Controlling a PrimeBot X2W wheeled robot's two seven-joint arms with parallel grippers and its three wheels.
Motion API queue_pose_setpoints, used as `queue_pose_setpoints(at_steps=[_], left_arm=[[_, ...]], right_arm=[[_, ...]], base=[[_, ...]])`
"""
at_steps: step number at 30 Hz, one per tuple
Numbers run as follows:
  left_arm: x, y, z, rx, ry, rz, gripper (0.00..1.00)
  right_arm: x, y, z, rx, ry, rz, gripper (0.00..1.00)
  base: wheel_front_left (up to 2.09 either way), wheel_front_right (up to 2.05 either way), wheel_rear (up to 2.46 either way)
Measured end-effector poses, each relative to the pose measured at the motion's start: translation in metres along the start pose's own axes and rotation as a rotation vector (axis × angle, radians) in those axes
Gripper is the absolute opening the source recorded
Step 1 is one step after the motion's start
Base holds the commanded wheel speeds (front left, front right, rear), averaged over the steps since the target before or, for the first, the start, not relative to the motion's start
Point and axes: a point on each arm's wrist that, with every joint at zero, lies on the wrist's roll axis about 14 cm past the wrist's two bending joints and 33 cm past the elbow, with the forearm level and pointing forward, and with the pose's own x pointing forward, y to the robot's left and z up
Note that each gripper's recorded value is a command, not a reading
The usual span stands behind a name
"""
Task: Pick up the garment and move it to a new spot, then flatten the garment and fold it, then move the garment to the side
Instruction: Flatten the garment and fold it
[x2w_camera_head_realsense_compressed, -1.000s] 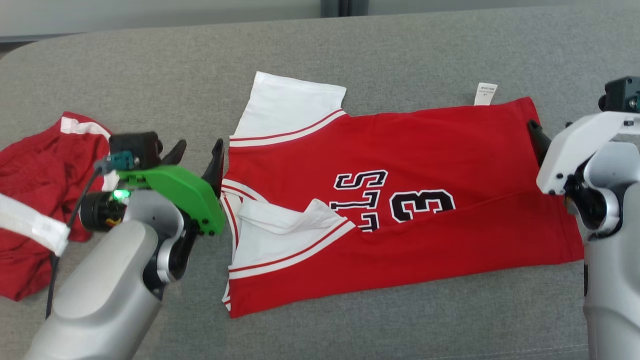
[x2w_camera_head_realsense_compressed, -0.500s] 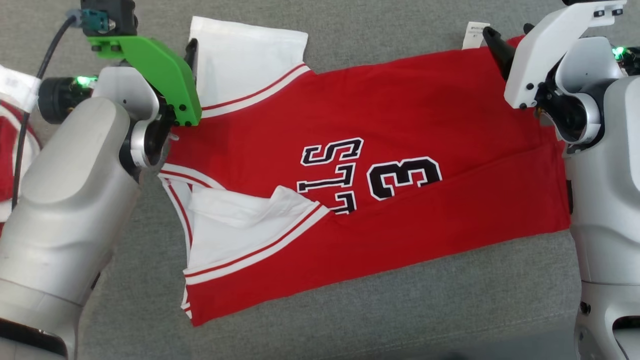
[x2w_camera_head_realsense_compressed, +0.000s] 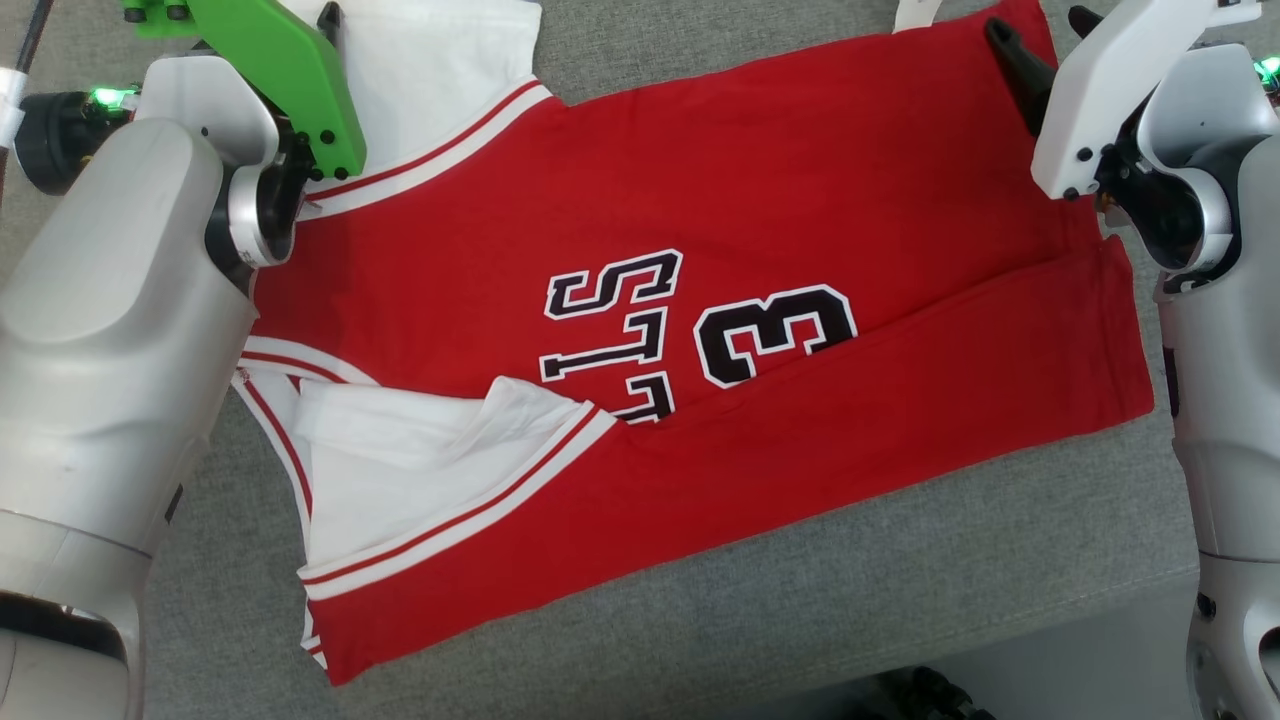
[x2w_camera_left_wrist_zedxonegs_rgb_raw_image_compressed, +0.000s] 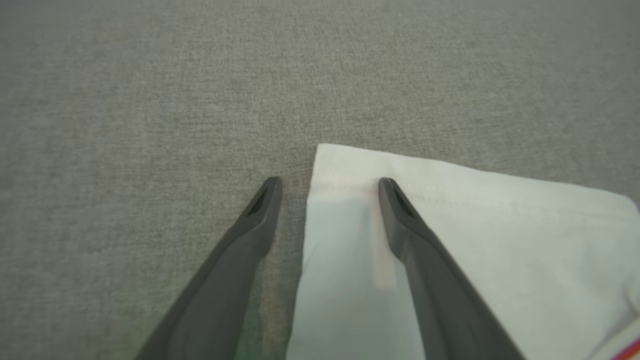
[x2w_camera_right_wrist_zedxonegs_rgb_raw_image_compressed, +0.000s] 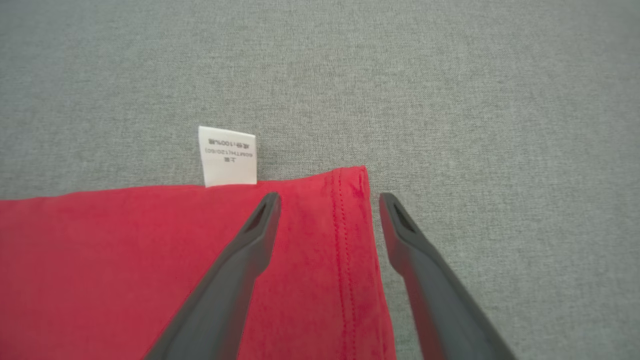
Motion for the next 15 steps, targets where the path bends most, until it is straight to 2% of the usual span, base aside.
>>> queue_pose_setpoints(at_steps=[4, 5, 6, 10, 15], left_arm=[[0.002, -0.006, -0.003, 0.024, 0.046, -0.033, 1.00], [0.002, -0.007, -0.003, 0.031, 0.049, -0.041, 0.43], [0.002, -0.008, -0.004, 0.046, 0.052, -0.050, 0.00], [0.001, -0.018, -0.005, 0.072, 0.050, -0.093, 0.00], [-0.002, -0.018, -0.001, 0.038, 0.034, -0.132, 0.00]], right_arm=[[0.000, -0.002, 0.001, -0.001, -0.006, -0.003, 1.00], [0.000, -0.004, 0.002, 0.000, -0.007, -0.005, 1.00], [0.000, -0.005, 0.002, 0.002, -0.006, -0.008, 1.00], [0.000, -0.007, 0.002, 0.014, -0.002, -0.005, 1.00], [-0.006, -0.014, 0.010, -0.010, -0.003, -0.018, 1.00]], base=[[0.00, 0.00, 0.00], [0.00, 0.00, 0.00], [0.00, 0.00, 0.00], [0.00, 0.00, 0.00], [0.00, 0.00, 0.00]])
